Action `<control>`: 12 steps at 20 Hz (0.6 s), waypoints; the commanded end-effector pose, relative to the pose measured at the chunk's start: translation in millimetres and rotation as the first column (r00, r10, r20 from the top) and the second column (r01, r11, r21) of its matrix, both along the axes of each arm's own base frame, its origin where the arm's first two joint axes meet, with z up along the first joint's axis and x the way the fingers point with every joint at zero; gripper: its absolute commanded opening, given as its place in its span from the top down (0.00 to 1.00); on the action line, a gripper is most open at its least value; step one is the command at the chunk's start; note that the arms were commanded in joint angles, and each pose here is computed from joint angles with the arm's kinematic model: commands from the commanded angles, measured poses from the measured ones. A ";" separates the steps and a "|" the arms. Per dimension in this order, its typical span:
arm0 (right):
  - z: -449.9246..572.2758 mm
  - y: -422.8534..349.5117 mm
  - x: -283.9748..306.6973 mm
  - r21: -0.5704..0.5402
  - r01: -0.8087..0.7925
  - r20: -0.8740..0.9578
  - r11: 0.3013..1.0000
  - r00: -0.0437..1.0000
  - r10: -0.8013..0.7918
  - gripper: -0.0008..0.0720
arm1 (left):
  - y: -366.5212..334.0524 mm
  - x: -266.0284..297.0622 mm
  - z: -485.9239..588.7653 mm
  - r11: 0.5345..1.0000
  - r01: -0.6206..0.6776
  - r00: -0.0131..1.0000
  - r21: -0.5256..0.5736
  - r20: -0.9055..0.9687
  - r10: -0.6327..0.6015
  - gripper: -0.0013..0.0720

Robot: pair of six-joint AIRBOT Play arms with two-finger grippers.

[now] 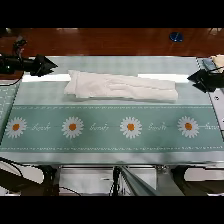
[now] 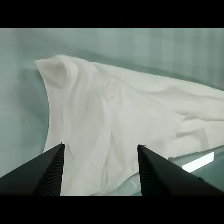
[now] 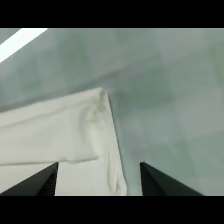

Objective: Fold the shirts.

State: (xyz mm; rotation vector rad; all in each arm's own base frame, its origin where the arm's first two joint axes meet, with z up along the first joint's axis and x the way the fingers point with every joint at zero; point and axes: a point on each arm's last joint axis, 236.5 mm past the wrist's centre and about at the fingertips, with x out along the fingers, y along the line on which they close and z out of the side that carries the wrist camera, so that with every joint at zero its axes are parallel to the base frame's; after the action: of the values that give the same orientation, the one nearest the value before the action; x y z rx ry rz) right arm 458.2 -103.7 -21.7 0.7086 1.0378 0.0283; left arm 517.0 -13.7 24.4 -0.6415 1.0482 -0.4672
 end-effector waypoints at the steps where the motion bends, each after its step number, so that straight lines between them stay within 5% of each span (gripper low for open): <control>1: -30.4 16.2 -12.2 0.148 -0.013 -0.115 0.989 0.993 0.030 0.16 | -8.5 -16.9 4.5 0.998 0.064 0.997 -0.018 -0.030 -0.064 0.24; 10: -85.6 75.9 9.9 0.277 0.015 -0.192 0.961 0.980 0.040 0.18 | -47.8 -22.1 4.5 0.988 0.152 0.988 -0.019 -0.031 -0.152 0.24; 11: -89.5 83.1 13.8 0.275 0.028 -0.201 0.961 0.979 0.029 0.22 | -51.6 -22.6 4.6 0.987 0.160 0.987 -0.019 -0.031 -0.160 0.24; 12: -88.5 90.3 19.6 0.271 0.025 -0.187 0.962 0.982 0.027 0.38 | -55.1 -23.2 4.6 0.986 0.167 0.985 -0.020 -0.031 -0.167 0.24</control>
State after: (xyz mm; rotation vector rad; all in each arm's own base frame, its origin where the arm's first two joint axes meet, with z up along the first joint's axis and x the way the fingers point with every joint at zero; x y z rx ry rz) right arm 469.2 -31.8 -97.0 0.9664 1.2199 0.1305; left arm 496.3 -57.6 28.7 -0.5907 1.1246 -0.5916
